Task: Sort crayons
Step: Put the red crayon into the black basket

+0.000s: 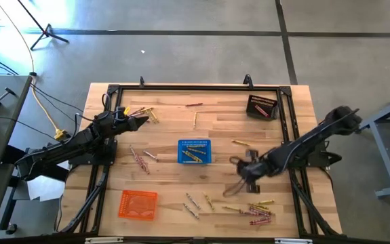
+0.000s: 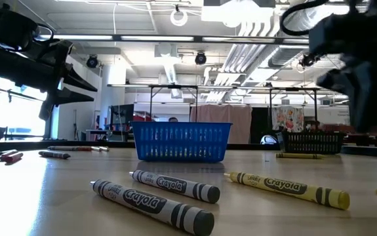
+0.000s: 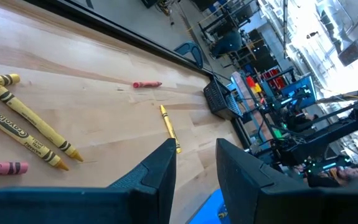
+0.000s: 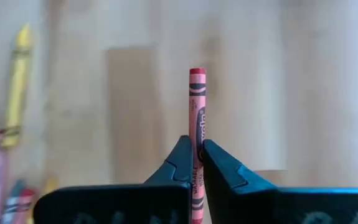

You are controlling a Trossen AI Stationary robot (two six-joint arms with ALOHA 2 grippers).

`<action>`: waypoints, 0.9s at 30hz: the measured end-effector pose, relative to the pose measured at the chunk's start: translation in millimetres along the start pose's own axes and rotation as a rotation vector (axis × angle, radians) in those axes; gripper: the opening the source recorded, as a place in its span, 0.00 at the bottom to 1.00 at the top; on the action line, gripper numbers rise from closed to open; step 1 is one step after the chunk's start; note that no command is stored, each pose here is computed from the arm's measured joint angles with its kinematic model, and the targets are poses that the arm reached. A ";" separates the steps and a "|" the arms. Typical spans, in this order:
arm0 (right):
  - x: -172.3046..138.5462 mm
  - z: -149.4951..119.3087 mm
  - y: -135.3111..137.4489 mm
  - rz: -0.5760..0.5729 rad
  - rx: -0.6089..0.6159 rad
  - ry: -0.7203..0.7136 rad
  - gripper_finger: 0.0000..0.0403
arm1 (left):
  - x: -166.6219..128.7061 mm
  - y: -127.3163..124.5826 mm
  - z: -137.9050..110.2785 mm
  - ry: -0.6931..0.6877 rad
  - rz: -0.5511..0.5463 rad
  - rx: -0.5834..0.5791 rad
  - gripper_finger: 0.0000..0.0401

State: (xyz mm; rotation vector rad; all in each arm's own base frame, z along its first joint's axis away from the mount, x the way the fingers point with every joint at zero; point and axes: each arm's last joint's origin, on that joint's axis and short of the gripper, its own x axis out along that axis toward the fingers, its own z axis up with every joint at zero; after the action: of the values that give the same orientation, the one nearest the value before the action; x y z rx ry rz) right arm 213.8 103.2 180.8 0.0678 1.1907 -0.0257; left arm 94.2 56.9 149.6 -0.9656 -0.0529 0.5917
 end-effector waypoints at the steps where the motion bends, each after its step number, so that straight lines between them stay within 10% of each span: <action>1: -5.7 0.6 -7.8 -0.019 0.002 -0.003 0.01 | 0.0 0.0 0.0 0.000 0.000 0.000 0.25; 27: -75.0 5.6 -254.7 -0.368 0.153 -0.401 0.02 | 0.0 0.0 0.0 0.000 0.000 0.000 0.25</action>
State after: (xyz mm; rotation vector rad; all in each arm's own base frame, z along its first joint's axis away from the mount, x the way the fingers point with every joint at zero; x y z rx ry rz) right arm 176.9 -152.5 242.5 -0.0232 0.7856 -0.4358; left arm 94.2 56.9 149.6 -0.9657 -0.0528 0.5920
